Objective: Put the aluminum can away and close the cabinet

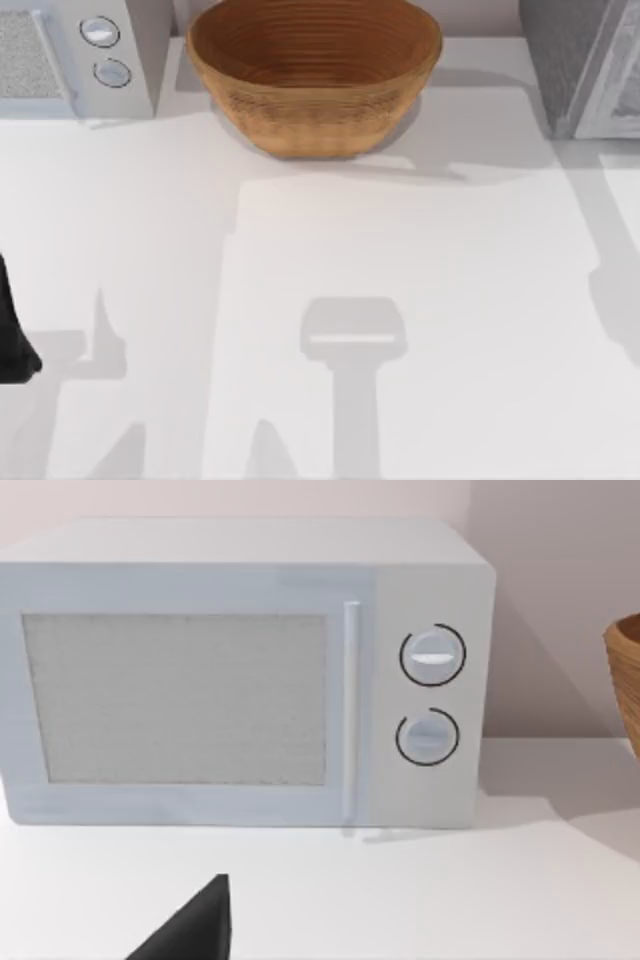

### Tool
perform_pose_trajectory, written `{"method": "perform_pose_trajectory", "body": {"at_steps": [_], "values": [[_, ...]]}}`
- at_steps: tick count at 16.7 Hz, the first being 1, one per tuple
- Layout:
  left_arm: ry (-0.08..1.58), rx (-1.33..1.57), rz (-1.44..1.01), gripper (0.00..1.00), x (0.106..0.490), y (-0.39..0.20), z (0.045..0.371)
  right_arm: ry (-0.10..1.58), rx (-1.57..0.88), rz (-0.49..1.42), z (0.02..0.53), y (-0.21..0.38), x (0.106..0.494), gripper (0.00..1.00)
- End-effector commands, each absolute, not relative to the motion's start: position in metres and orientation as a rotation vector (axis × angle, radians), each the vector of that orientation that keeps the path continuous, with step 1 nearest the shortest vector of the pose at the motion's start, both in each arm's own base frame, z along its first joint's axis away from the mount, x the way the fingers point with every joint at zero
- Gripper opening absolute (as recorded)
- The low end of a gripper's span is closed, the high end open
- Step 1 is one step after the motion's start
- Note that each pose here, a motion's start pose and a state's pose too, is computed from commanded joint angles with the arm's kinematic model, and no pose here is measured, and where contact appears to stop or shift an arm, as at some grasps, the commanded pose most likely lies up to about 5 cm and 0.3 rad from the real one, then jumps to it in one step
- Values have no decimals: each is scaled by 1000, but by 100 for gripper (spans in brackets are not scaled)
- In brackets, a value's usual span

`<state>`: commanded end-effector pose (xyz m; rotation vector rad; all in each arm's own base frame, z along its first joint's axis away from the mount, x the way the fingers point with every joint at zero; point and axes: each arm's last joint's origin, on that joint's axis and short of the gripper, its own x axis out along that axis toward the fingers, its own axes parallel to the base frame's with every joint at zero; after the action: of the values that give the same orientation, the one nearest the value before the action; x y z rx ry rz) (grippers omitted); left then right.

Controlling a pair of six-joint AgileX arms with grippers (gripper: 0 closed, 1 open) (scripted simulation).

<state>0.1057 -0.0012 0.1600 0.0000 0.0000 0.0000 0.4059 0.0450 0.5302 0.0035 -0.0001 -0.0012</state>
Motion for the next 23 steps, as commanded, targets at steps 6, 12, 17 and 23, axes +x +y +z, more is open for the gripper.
{"method": "perform_pose_trajectory", "body": {"at_steps": [6, 12, 17, 23], "values": [[0, 0, 0, 100, 106, -1, 160, 0, 3, 1, 535, 43, 394, 100], [0, 0, 0, 100, 106, -1, 160, 0, -1, -1, 542, 32, 337, 100], [0, 0, 0, 100, 106, -1, 160, 0, -4, -3, 516, 20, 261, 100], [0, 0, 0, 100, 106, -1, 160, -2, -5, -6, 423, 7, 169, 100]]}}
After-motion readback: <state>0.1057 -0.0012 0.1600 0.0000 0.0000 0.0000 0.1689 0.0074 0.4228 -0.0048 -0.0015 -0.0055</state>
